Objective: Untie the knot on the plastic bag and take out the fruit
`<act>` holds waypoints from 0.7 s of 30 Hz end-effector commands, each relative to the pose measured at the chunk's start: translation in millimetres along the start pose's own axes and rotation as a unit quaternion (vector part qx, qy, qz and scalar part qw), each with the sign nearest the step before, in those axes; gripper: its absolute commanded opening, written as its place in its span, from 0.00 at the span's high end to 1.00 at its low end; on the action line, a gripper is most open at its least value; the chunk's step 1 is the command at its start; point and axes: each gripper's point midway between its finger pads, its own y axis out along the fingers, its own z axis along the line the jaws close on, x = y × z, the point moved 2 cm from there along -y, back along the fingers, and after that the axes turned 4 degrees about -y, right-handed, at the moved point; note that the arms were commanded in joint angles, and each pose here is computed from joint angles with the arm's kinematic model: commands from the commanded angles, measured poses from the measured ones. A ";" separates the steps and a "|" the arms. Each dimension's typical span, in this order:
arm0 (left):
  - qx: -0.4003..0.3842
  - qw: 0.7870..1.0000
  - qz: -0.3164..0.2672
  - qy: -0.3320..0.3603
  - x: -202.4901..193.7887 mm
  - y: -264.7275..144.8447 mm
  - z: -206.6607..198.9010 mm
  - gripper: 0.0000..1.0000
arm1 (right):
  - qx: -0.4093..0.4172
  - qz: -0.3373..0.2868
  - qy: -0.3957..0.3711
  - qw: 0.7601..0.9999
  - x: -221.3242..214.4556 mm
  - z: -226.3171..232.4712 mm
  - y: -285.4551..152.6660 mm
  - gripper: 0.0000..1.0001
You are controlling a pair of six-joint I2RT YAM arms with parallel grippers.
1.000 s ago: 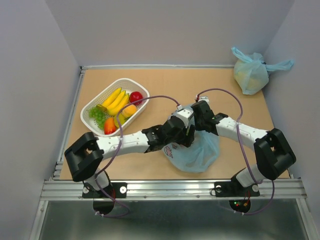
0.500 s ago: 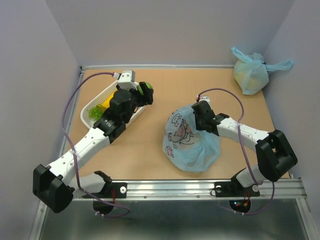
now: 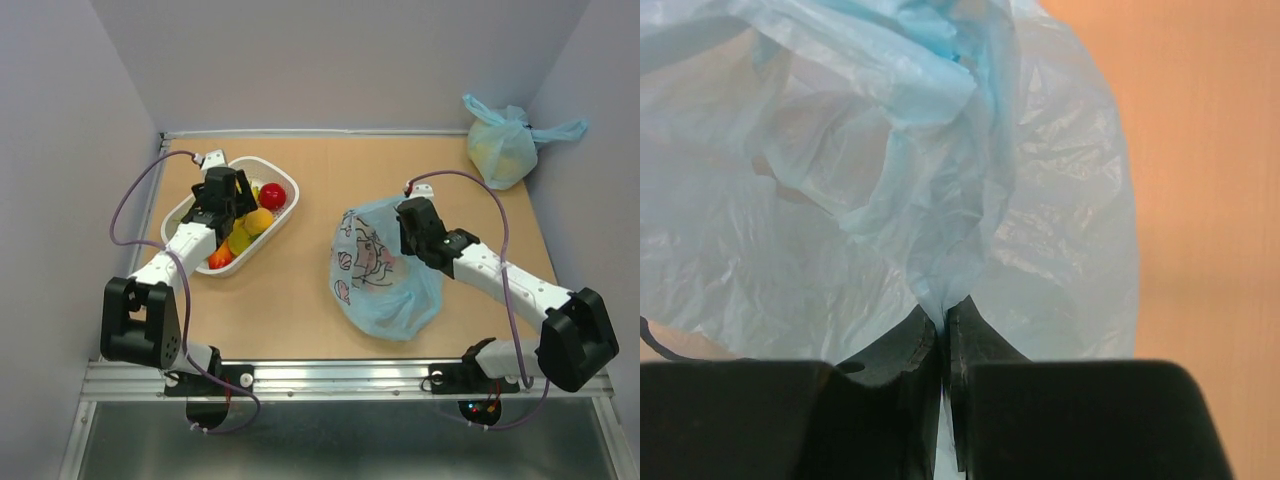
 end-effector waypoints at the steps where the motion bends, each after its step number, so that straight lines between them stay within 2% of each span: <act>1: -0.007 1.000 -0.017 -0.010 10.1 -12.2 1.2 0.13 | -0.025 -0.042 0.005 0.999 30.1 -11.9 -14.8 0.90; 4: 0.000 1.000 -0.014 -0.003 11.2 -21.0 7.9 0.04 | -0.042 -0.055 0.002 0.998 39.2 -19.0 -20.2 0.90; 6: 0.007 1.000 -0.019 0.003 14.3 -29.7 14.2 0.02 | -0.061 -0.065 -0.002 0.996 45.9 -25.5 -23.9 0.90; 13: -0.005 0.999 -0.047 0.001 39.9 -69.7 17.9 0.01 | -0.166 -0.109 -0.012 0.980 80.0 -65.7 -45.9 0.89; 17: -0.037 0.994 -0.103 -0.018 79.4 -127.8 16.6 0.01 | -0.284 -0.131 -0.021 0.950 103.2 -111.1 -76.7 0.89; 21: -0.060 0.984 -0.163 -0.048 111.7 -188.0 22.5 0.01 | -0.366 -0.113 -0.036 0.923 97.7 -146.4 -95.4 0.89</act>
